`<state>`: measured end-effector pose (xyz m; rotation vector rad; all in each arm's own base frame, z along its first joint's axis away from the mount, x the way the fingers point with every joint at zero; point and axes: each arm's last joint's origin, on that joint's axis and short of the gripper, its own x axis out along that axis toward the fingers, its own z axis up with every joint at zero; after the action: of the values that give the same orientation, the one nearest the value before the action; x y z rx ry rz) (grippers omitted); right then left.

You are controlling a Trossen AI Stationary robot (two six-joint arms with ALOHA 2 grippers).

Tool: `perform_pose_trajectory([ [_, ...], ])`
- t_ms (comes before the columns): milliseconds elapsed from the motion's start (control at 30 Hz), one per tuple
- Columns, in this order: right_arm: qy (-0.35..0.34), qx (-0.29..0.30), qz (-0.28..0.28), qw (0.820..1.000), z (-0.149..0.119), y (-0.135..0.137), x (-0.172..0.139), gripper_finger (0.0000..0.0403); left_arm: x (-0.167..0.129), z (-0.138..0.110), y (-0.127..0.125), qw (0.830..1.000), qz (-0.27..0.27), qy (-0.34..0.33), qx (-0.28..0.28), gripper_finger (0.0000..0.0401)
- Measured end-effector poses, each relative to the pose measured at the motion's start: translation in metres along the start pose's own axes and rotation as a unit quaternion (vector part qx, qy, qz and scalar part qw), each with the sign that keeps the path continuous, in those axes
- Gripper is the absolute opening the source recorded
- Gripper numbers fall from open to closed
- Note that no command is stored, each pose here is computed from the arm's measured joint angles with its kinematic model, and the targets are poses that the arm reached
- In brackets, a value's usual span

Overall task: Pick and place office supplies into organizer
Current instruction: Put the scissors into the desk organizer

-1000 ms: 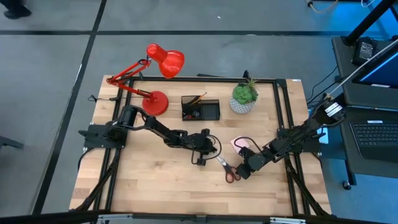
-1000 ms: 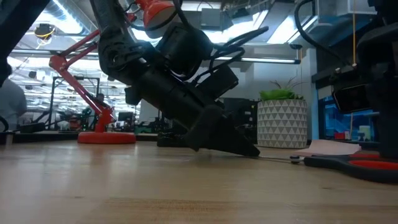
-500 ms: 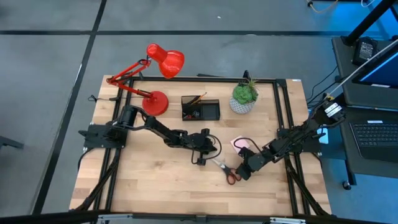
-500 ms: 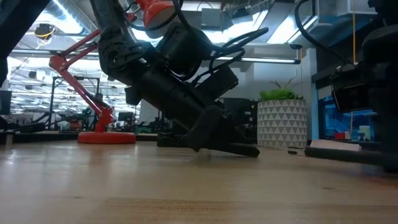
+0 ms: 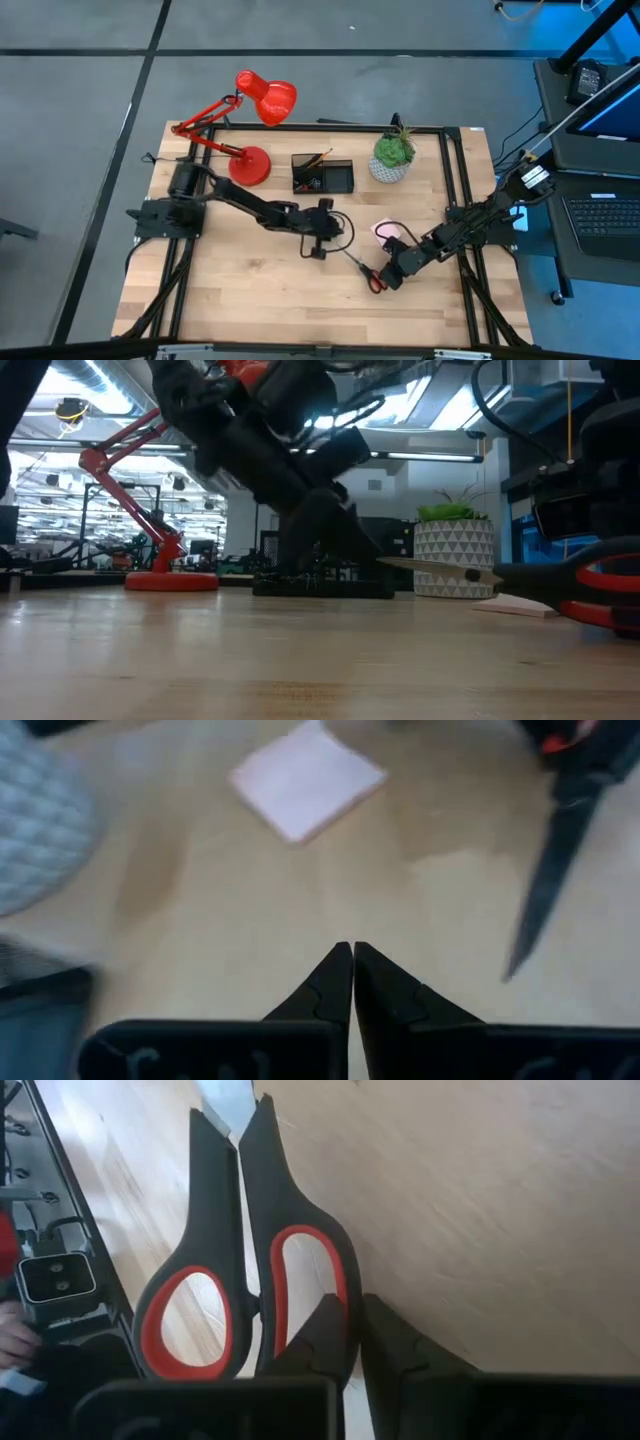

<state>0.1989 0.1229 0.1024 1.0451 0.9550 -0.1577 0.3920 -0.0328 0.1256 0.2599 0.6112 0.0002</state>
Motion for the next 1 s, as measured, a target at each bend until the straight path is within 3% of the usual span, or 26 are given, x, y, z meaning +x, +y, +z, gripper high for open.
perform_pose_trajectory([
  [233,-0.009,-0.041,-0.015,0.999,0.004,0.017,0.001,0.0016,-0.027,0.011,0.01,0.997,0.052,0.052,0.026,0.0006],
  [367,-0.016,-0.073,-0.09,0.993,0.008,0.031,-0.003,0.0016,-0.035,0.008,0.011,0.994,0.048,0.087,0.034,0.0005],
  [567,-0.028,-0.147,-0.198,0.969,0.02,0.069,-0.023,0.0016,-0.048,0.006,0.009,0.99,0.034,0.131,0.028,0.0005],
  [800,-0.032,-0.212,-0.316,0.924,0.046,0.103,-0.063,0.0016,-0.085,0.002,0.011,0.974,-0.001,0.226,-0.031,0.0008],
  [1000,-0.09,-0.31,-0.411,0.853,0.076,0.118,-0.094,0.0016,-0.11,0.002,-0.001,0.957,-0.055,0.274,-0.072,0.0004],
])
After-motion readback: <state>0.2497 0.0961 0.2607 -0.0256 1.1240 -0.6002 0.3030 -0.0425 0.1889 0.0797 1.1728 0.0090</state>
